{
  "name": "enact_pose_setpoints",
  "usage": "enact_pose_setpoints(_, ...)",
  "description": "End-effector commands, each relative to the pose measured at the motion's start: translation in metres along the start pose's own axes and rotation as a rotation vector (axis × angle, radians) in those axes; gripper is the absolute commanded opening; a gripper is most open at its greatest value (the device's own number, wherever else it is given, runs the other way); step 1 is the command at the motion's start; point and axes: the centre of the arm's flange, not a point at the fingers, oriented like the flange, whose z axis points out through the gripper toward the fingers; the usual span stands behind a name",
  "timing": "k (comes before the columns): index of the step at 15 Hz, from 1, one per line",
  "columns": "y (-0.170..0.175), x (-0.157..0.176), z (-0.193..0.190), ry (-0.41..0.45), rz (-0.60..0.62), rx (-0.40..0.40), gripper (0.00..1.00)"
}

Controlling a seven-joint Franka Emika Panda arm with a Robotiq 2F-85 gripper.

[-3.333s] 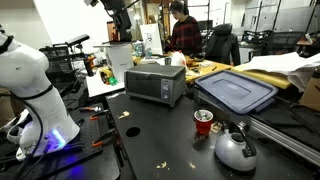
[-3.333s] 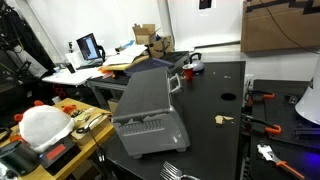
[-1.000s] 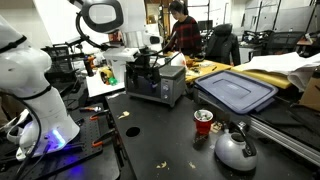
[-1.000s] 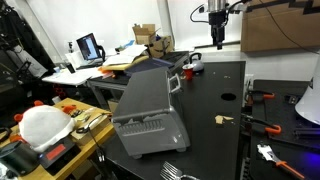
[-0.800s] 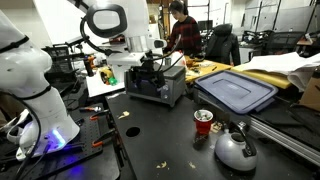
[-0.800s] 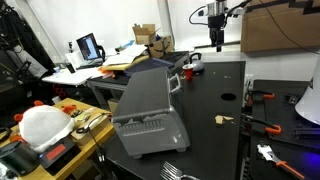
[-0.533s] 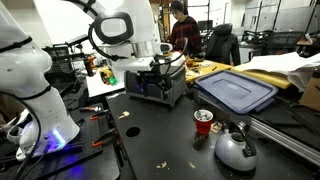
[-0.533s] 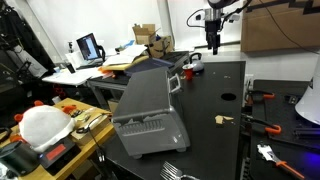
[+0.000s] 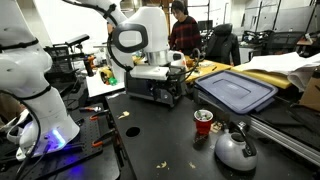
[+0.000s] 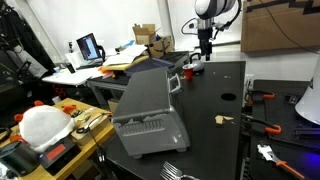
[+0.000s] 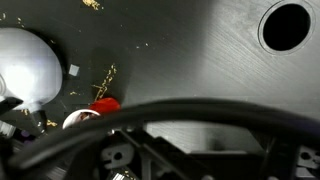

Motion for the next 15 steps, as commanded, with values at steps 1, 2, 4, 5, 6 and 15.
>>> enact_pose_setpoints(1,0.014,0.011,0.012,0.001,-0.007,0.022,1.0)
enact_pose_setpoints(2,0.014,0.013,0.014,0.001,-0.006,0.024,1.0)
enact_pose_setpoints(4,0.014,0.017,0.013,0.001,-0.006,0.03,1.0)
enact_pose_setpoints(5,0.014,0.018,0.012,0.003,-0.006,0.032,1.0)
enact_pose_setpoints(6,0.013,0.018,0.01,0.004,-0.004,0.031,1.0)
enact_pose_setpoints(15,0.009,0.026,0.018,0.012,-0.014,0.039,1.0)
